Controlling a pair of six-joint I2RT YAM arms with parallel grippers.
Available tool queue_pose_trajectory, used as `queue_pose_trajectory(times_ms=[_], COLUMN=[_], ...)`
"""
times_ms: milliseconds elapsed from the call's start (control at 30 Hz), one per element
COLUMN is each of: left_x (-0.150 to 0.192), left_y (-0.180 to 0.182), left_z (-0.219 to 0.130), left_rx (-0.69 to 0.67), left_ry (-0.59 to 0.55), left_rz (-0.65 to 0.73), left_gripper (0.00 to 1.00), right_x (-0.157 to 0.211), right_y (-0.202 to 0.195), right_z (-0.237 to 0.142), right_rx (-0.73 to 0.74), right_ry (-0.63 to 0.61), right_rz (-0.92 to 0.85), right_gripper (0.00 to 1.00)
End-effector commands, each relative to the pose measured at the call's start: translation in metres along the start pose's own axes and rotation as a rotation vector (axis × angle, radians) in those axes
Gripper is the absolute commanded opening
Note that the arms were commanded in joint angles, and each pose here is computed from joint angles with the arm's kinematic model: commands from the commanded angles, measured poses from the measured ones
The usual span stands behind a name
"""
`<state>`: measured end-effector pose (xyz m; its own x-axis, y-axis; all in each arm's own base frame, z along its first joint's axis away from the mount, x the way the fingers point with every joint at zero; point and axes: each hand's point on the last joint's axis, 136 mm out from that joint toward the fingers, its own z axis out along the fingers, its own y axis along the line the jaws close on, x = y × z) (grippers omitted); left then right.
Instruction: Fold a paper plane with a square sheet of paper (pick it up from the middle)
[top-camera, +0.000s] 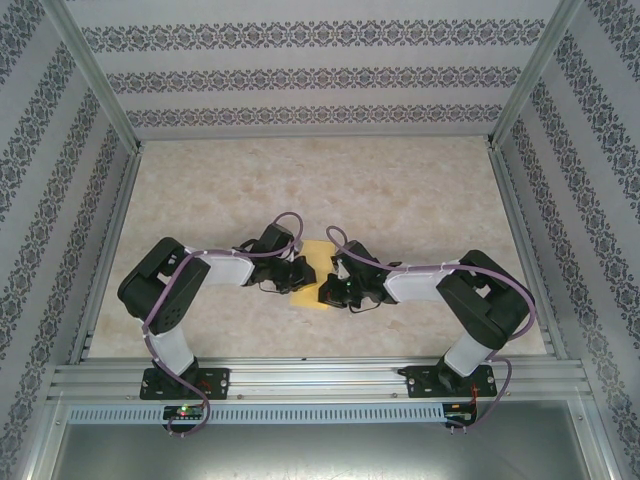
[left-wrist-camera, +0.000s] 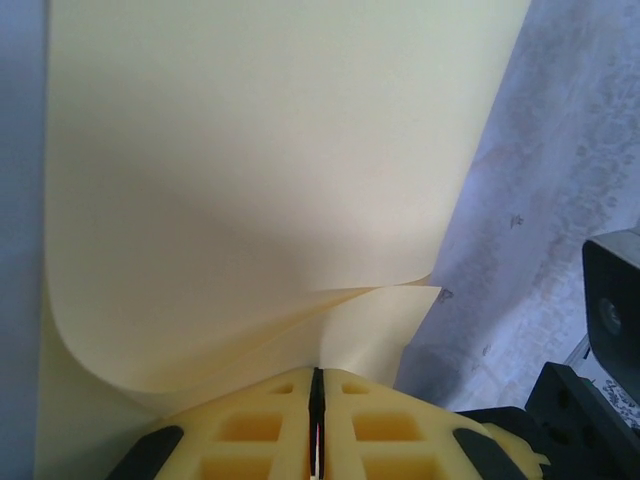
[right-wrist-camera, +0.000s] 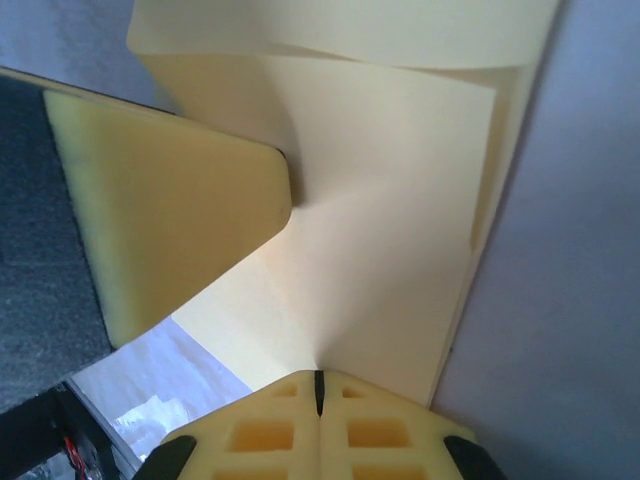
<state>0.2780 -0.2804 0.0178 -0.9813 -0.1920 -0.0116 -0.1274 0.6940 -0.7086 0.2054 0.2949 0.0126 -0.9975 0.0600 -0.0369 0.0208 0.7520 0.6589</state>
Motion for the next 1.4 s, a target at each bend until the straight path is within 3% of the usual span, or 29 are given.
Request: queue_pose_trajectory(times_ms=[0, 867, 1167, 1367], left_x=[-0.016, -0.066, -0.078, -0.051], left_y=[0.03, 0.05, 0.018, -0.008], left_z=[-0.001, -0.03, -0.058, -0.062], left_rx=[-0.055, -0.021, -0.002, 0.037], left_ry=[-0.05, -0.106, -0.136, -0.096], left_rz=[-0.017, -0.055, -0.021, 0.024], left_gripper=[0.13, 0.15, 0.15, 0.14], right_x=[0.04, 0.042, 0.037, 0.036], right_y=[-0.071, -0.071, -0.059, -0.058], right_z=[0.004, 0.002, 0.004, 0.006], right_rx=[0.275, 0.306, 0.285, 0.286], right_ry=[0.116, 0.141, 0.139, 0.134], right_rz=[0.064, 0.042, 0.023, 0.02], right_gripper=[0.0, 0.0, 0.0, 0.0])
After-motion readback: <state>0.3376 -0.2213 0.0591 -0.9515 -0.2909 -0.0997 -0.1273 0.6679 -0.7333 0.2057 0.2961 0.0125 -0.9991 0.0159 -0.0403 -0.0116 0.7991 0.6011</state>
